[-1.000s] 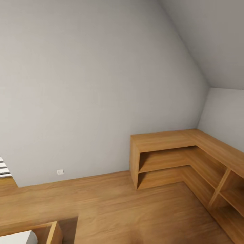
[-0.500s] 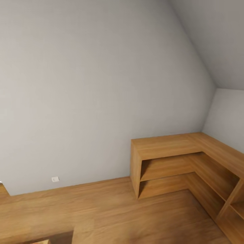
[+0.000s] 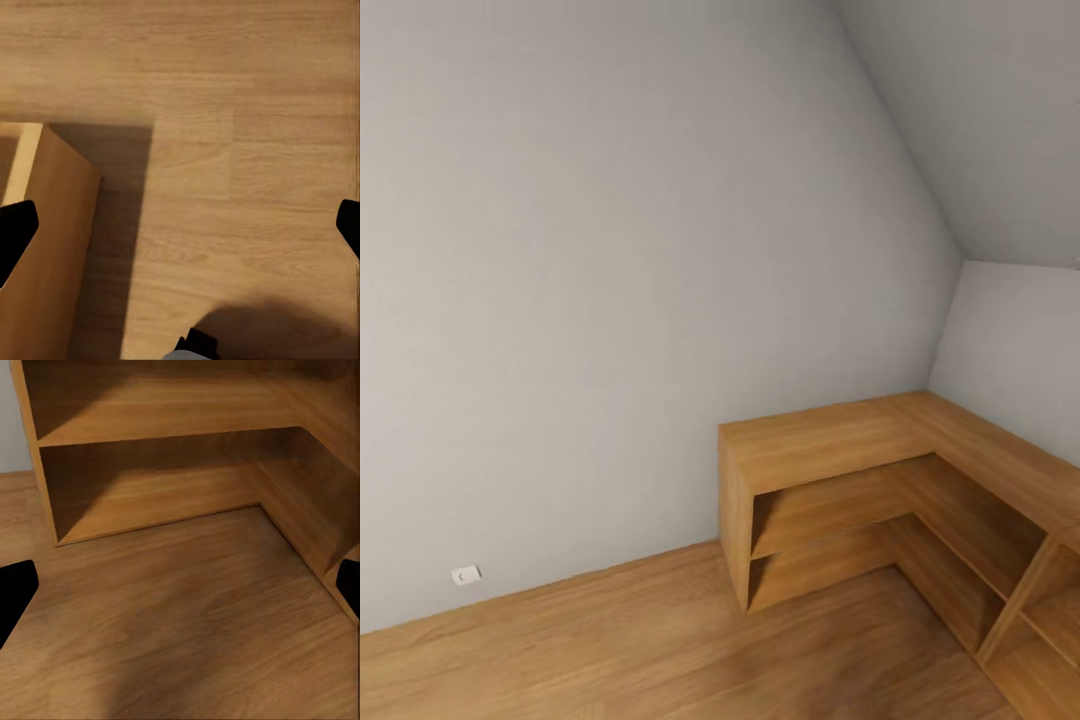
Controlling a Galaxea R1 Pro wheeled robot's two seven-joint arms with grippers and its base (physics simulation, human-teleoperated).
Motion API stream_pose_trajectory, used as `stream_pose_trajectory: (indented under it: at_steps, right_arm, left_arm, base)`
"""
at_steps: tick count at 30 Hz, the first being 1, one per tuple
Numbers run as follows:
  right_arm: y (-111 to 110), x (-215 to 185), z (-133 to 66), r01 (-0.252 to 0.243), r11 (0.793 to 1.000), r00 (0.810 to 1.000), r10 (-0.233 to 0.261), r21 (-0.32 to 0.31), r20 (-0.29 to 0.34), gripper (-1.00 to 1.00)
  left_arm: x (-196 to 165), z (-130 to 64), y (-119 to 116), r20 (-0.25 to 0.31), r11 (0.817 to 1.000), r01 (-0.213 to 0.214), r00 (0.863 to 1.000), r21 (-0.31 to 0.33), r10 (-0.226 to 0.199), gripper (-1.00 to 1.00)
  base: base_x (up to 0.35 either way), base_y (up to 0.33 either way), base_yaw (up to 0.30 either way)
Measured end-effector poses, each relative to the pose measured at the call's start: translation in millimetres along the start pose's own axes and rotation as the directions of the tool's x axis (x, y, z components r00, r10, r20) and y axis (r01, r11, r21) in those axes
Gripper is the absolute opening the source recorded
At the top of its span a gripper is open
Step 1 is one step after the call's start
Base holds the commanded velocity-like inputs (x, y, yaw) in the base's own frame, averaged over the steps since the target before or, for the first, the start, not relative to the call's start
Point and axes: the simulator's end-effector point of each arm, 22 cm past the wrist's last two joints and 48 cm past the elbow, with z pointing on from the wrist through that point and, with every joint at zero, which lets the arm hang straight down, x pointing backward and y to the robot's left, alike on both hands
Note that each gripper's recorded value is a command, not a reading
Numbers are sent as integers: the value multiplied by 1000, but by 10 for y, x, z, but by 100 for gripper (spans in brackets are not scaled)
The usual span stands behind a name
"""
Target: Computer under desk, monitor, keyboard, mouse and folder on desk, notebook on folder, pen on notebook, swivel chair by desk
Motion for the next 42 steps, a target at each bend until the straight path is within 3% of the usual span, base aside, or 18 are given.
stream_pose_trajectory:
  at_steps: [10,14,18,30,42]
  right_arm:
    - [12,-1,4,2,1000,1000,-2,-7,0,100]
    - [191,11,-7,2,996,1000,-3,-94,-4,100]
    - [253,53,-12,5,993,1000,-8,-122,-22,100]
    - [280,93,-11,8,991,999,-14,-133,-41,100]
    - [305,116,-16,12,989,998,-19,-145,-51,100]
  left_arm:
    - [1,0,-7,0,1000,0,1000,1,0,100]
    - [2,0,1,-1,1000,0,1000,0,0,100]
    - [4,1,1,-2,1000,0,1000,-1,0,100]
    - [-6,2,-2,2,1000,0,1000,1,0,100]
    - [-20,-2,-15,10,1000,1,1000,3,-1,100]
  base:
    - [72,-2,-264]
    - [284,0,-268]
    - [236,0,-268]
    - [48,0,-268]
    - [212,0,-268]
